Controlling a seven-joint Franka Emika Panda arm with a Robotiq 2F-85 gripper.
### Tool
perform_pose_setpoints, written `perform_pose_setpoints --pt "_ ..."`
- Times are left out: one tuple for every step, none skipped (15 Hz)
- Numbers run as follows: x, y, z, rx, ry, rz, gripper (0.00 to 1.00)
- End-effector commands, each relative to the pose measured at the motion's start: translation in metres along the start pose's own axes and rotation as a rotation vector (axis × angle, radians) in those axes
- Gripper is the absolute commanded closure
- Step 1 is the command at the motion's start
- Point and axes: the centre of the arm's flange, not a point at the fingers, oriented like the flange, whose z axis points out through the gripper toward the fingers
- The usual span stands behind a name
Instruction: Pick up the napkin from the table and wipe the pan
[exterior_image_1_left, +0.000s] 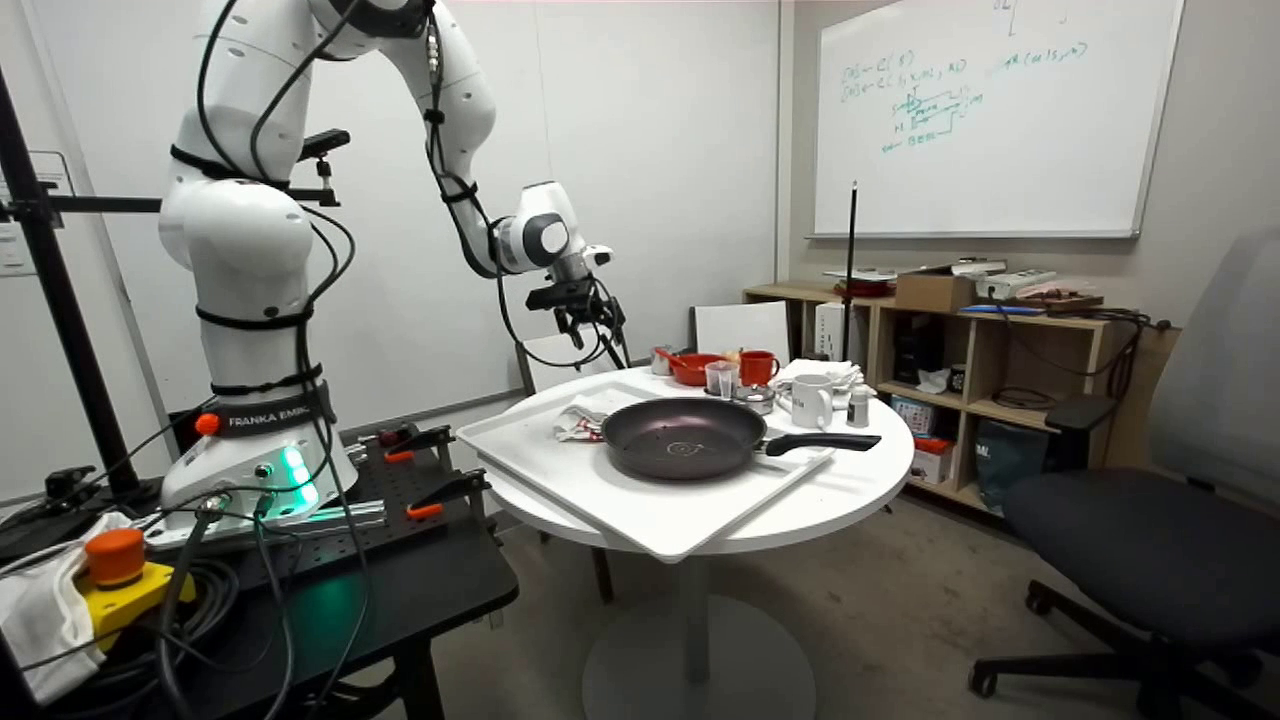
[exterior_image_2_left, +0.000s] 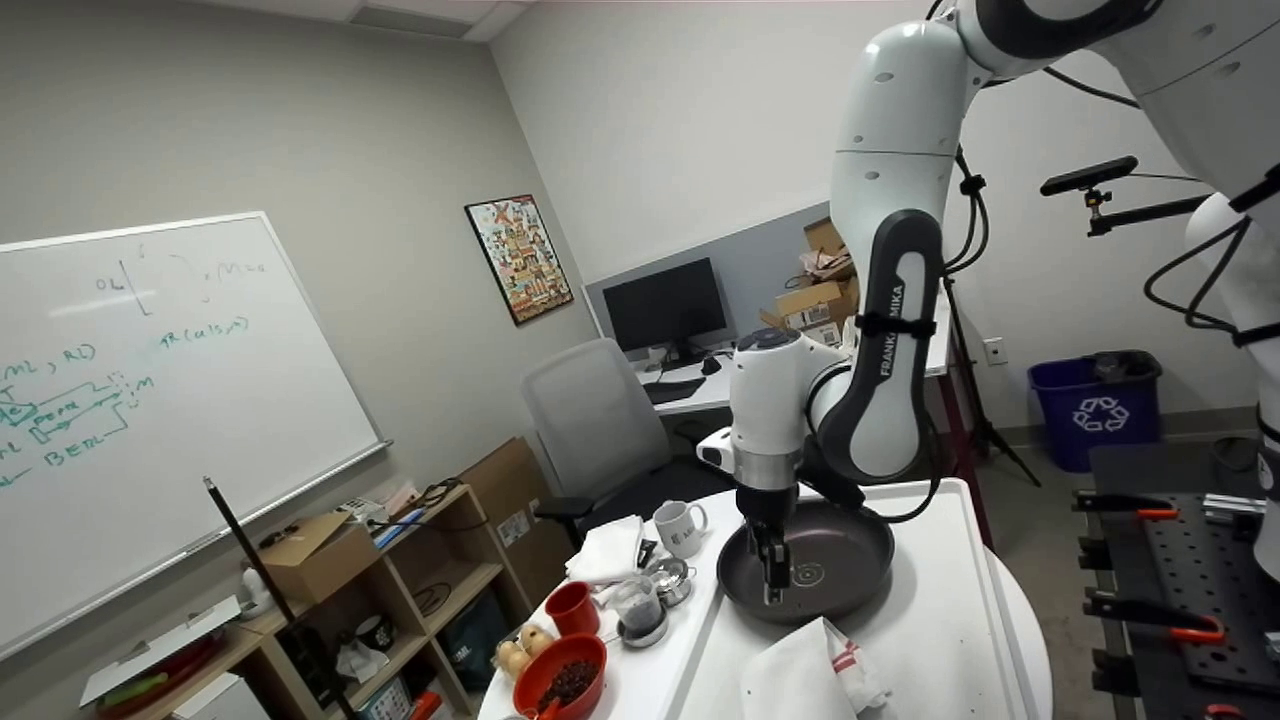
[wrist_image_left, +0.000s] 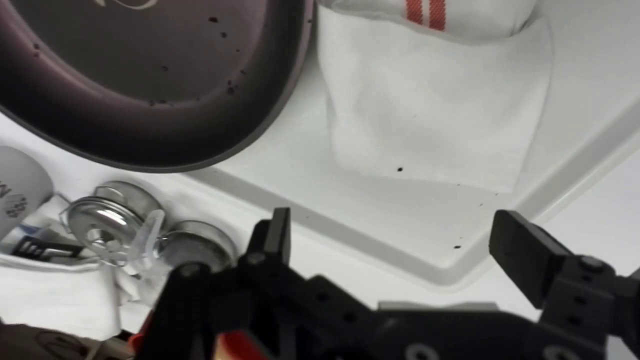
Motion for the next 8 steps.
perform_pose_setpoints --pt "0.0 0.023 -0.03 -0.073 0.032 0.134 0.0" --pt "0.001 0.032 -0.036 -0.089 0.039 0.169 0.0" --pt "0.001 0.042 -0.041 -0.103 0.042 0.209 0.0" --pt "0.001 0.052 -0.046 -0.107 0.036 0.244 0.0" --pt "0.0 0.061 -0.049 -0.118 0.034 0.28 0.0" --pt "0.0 0.069 -0.052 -0.13 0.03 0.311 0.0" --pt "-0.001 0.078 -0.054 -0.141 0.016 0.342 0.0" --pt "-0.003 0.085 -0.055 -0.15 0.001 0.373 0.0"
